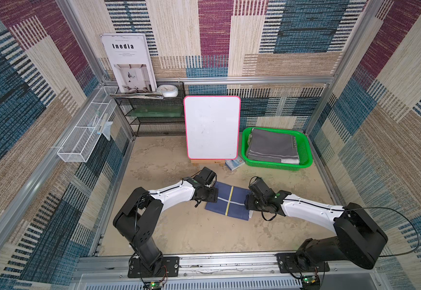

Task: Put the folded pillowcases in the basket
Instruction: Pick up the pillowcase from the center of the board.

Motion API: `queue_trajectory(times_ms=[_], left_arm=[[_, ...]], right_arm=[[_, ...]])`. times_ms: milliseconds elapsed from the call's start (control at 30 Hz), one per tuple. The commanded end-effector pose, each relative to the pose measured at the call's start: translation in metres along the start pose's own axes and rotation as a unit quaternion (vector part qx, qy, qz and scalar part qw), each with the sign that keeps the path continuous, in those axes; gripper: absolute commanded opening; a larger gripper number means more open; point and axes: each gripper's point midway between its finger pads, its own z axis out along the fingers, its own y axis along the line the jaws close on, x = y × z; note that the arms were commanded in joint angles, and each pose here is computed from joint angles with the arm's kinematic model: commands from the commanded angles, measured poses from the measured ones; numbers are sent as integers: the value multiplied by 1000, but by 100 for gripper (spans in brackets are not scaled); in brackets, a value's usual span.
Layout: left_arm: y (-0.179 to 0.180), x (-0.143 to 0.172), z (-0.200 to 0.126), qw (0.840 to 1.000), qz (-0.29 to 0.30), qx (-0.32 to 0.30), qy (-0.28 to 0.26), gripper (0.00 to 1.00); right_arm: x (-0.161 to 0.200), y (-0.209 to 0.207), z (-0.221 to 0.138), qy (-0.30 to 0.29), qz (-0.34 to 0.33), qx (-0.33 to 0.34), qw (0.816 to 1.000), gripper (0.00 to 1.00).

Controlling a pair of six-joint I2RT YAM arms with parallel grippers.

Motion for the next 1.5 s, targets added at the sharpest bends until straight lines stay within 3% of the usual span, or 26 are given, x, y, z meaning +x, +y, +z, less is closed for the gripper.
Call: queue_trajectory(times_ms=[0,367,667,933,1067,1233,1467], left_arm=[[-1,1,4,1000,-8,0,8,69],[-3,3,11,1000,-11,2,23,36],[-14,1,5,999,-23,22,14,0],[-30,-12,-22,999,-7,26,-23,0],[-48,-37,-47,997,0,37,-62,0],[-94,-78,-84,990,38,62,-121,0],[-153,-128,-125,975,79,91,-188,0]], right_arm=[[-3,9,3,-4,3,-18,1000,63],[-1,18,20,11,-7,-35,999,33],[-9,13,9,-14,-4,-23,1000,3],[-26,5,-17,-60,-9,-8,998,0],[-49,-4,-44,-115,-24,24,993,0],[-94,-34,-83,-197,-26,102,975,0],[-162,-65,-153,-308,19,127,943,0]])
